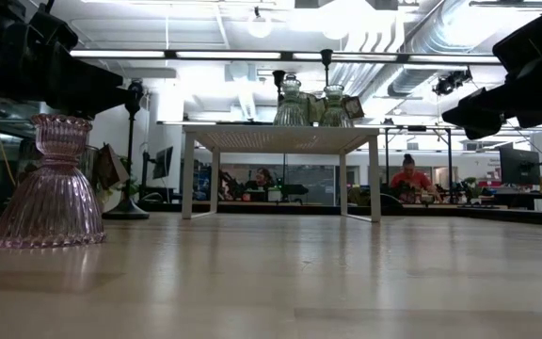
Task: Pick & Place candle stick holders
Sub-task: Put the black candle holder on the shelf
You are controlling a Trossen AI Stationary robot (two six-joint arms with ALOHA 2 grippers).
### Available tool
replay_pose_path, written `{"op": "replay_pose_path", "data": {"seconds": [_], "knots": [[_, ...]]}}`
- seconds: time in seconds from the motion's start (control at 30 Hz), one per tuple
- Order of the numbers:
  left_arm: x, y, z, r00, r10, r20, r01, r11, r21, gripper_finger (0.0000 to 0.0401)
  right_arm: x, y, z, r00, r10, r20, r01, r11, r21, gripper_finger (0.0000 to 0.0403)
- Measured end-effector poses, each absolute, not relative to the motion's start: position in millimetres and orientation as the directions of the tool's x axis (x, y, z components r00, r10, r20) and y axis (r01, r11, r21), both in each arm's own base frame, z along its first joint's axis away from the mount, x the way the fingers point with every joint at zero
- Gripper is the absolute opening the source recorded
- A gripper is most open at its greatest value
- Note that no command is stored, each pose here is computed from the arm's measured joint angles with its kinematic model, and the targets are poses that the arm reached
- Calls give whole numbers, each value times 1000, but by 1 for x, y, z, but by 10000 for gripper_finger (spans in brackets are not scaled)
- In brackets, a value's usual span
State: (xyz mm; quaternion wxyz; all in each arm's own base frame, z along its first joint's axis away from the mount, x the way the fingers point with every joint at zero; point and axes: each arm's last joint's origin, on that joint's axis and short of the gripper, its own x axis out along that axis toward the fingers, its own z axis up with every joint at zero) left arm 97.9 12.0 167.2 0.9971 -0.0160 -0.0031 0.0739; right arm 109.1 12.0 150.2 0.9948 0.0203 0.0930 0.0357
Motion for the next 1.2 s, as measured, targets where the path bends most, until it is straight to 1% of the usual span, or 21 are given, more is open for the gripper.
{"op": "replay_pose_path", "data": {"seconds": [0.93, 1.2], "knots": [[98, 12, 167, 989, 147, 6, -147, 989, -34, 265, 109, 12, 150, 981, 71, -181, -63, 997, 46, 221], [98, 12, 168, 989, 146, 7, -143, 974, -178, 265, 109, 12, 150, 981, 71, -181, -63, 997, 46, 221]]}}
